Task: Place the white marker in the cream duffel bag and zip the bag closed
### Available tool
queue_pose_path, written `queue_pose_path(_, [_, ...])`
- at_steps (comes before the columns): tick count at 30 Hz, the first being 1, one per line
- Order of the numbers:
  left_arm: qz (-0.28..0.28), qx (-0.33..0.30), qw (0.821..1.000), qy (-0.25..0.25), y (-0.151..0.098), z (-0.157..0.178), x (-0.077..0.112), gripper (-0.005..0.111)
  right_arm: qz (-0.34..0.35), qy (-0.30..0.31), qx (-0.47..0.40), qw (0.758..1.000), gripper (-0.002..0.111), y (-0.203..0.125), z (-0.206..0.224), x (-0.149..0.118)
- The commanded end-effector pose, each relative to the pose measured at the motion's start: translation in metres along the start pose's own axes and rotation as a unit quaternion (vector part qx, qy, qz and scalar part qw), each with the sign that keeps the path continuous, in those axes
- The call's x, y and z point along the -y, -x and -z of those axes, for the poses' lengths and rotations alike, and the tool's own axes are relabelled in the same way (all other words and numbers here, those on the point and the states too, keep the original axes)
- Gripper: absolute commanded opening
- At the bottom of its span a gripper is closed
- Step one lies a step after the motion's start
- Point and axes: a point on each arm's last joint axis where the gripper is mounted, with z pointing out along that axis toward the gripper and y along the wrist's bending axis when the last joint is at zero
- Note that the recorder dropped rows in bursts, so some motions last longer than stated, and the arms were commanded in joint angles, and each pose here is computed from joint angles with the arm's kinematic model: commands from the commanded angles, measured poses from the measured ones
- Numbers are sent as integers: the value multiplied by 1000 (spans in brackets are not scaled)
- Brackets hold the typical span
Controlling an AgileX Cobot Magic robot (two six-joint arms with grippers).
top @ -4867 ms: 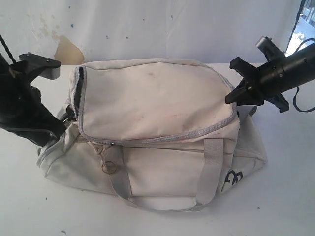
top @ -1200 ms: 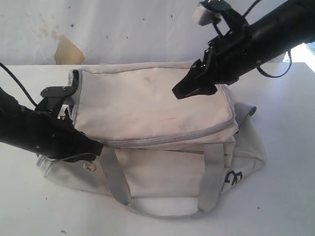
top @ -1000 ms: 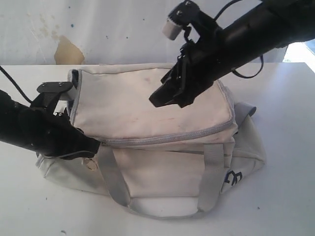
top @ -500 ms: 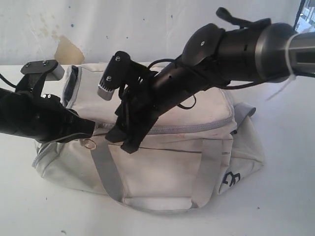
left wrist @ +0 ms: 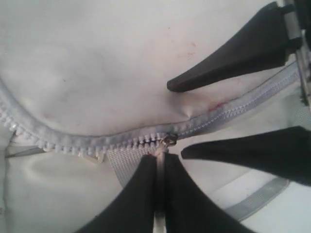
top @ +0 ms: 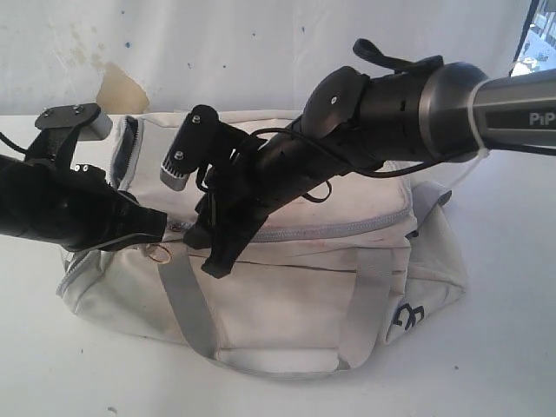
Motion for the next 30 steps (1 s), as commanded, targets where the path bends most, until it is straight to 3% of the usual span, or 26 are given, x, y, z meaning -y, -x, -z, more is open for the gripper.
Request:
queue_pose_path(1, [4, 17, 1000, 3, 2, 5, 1, 0, -12, 13, -6, 1000, 54, -3, -7, -3])
queue_pose_path(6, [3, 14, 1000, 2, 2, 5, 1, 0, -13, -3, -3, 1000, 45, -3, -7, 0])
queue_pose_path(13, [-5, 10, 1000, 3, 1, 5, 1, 0, -18, 9, -6, 1000, 0, -4, -8, -2])
queue_pose_path(20, [13, -5, 999, 44, 0, 14, -20, 0, -9, 7, -18, 1000, 0, -3, -1, -3])
queue_pose_path(30, [46, -13, 998, 49, -4, 47, -39, 0, -21, -26, -45, 998, 0, -8, 0, 4])
